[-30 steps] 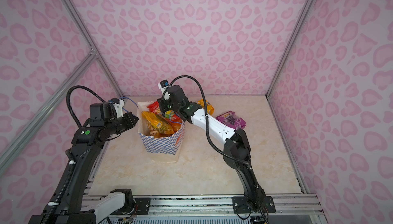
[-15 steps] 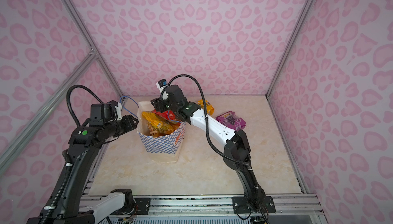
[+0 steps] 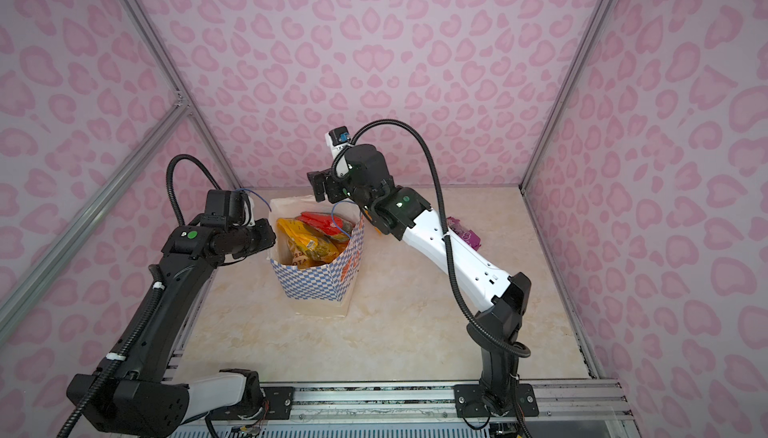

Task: Place the snacks into the paper bag

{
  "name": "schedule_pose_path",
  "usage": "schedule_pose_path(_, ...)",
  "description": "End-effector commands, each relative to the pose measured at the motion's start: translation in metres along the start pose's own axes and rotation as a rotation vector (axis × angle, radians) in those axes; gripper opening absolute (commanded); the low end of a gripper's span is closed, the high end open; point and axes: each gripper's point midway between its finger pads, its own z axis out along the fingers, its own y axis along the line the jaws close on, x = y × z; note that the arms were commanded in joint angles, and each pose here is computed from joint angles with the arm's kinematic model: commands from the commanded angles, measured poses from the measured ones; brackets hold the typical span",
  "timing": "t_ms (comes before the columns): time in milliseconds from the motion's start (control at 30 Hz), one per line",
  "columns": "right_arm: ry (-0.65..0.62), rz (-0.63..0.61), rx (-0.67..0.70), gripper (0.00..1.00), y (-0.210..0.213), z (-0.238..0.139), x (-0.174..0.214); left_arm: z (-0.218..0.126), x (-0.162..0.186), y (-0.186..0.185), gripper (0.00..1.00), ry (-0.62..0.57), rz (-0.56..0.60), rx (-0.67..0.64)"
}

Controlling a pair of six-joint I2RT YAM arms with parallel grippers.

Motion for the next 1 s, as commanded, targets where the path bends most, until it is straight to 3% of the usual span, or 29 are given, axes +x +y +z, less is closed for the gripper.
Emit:
schedule_pose_path(0, 0.087, 0.093, 0.190, 0.98, -0.072, -0.018, 0.031, 0.001, -0.004, -0.002, 0.22, -0.012, 0.004, 0.006)
schedule_pose_path(200, 0.183, 0.385, 0.502, 0.98, -0.229, -0.076, 0.127, 0.007, 0.001, -0.001, 0.10, 0.006, 0.001, 0.003)
schedule_pose_path(333, 0.222, 0.567, 0.640, 0.98, -0.294, -0.110, 0.190, 0.008, 0.003, -0.003, 0.04, 0.016, 0.005, 0.010)
schedule_pose_path(467, 0.244, 0.726, 0.770, 0.98, -0.352, -0.136, 0.247, 0.007, 0.001, -0.011, 0.03, 0.013, 0.001, 0.050)
schedule_pose_path(600, 0.275, 0.813, 0.753, 0.98, -0.389, -0.128, 0.281, 0.004, -0.002, -0.012, 0.03, 0.002, -0.004, 0.058)
schedule_pose_path(767, 0.300, 0.865, 0.608, 0.98, -0.411, -0.091, 0.307, -0.001, -0.002, -0.013, 0.03, -0.011, -0.004, 0.062)
schedule_pose_path(967, 0.302, 0.927, 0.376, 0.98, -0.373, -0.067, 0.313, -0.003, -0.003, -0.012, 0.04, -0.022, 0.002, 0.058)
